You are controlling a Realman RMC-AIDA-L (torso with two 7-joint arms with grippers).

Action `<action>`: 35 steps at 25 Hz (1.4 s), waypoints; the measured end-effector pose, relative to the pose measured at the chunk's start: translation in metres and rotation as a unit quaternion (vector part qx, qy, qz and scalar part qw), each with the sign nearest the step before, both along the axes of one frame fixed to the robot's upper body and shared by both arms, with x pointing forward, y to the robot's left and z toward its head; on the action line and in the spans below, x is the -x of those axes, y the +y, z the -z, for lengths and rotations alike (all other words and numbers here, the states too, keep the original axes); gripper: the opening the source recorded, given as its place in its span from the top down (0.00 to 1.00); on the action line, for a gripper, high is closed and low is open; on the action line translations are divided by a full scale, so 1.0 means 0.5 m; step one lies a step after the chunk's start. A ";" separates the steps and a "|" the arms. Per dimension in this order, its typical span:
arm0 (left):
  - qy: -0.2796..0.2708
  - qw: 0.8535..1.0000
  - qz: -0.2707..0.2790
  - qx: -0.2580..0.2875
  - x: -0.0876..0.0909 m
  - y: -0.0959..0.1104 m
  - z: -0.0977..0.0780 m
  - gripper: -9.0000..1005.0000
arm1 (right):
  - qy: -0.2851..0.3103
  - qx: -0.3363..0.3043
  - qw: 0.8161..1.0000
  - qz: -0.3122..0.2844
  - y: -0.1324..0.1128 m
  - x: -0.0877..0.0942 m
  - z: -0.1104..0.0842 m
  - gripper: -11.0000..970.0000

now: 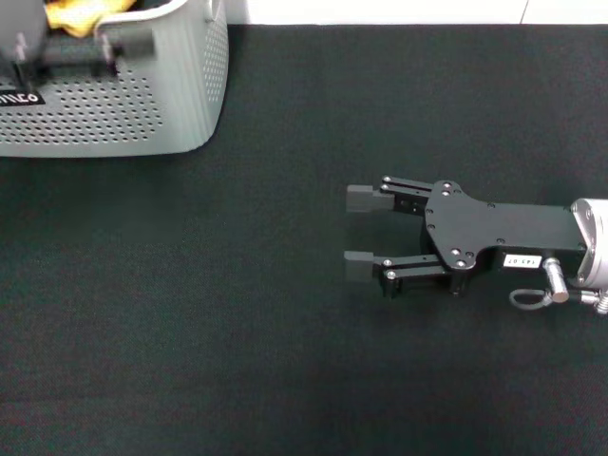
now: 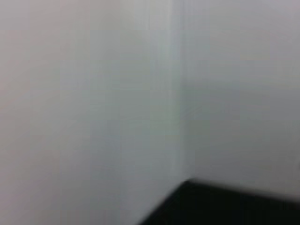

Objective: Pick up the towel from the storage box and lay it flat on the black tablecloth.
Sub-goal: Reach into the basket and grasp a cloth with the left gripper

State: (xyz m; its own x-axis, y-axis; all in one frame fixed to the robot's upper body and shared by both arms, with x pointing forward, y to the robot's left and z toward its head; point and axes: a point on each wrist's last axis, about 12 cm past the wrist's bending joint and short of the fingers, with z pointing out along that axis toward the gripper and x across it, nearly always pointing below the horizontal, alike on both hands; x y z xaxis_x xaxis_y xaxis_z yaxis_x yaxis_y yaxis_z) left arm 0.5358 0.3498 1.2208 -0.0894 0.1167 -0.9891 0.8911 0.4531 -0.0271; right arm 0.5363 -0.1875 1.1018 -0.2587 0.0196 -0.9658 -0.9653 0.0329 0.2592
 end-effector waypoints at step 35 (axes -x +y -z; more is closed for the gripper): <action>-0.031 0.872 -0.339 -0.352 -0.131 0.023 -0.042 0.34 | 0.017 0.018 0.999 0.047 -0.002 0.025 0.051 0.14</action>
State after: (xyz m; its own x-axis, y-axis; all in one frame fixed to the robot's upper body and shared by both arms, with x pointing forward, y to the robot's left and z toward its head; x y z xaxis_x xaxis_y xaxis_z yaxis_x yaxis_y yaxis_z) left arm 0.6013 0.3614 1.2418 -0.3230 0.6384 -0.6986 0.4010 0.7610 0.5100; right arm 0.5235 -0.1887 1.0765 -0.2897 0.0107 -0.9571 -0.9483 0.1327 0.2885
